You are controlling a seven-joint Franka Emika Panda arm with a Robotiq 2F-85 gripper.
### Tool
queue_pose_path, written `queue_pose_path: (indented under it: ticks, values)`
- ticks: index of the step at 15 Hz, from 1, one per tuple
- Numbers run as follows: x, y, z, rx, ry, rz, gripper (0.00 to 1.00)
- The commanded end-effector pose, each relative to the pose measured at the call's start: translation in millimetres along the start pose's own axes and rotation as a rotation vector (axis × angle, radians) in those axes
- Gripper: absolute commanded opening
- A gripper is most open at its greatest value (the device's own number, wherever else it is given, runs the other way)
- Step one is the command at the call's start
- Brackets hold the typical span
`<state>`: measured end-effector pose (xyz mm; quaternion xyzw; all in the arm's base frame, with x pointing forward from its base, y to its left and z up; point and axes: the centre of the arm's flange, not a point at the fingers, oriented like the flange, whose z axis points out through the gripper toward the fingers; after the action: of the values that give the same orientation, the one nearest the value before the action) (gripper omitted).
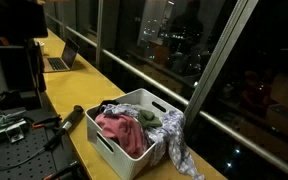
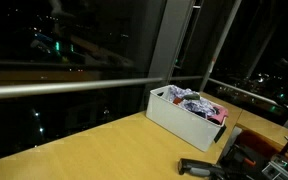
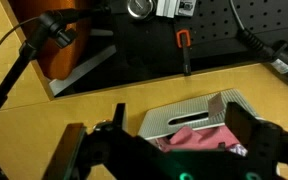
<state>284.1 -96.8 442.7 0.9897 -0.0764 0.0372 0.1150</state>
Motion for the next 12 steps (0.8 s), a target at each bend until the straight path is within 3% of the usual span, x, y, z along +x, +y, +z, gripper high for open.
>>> queue_pose_path:
  ticks: [1,12]
  values:
    - [-0.5,-0.4,1.4,0.000,-0.004,-0.001,1.00]
    - [-0.4,-1.0,4.0,0.001,-0.012,-0.002,1.00]
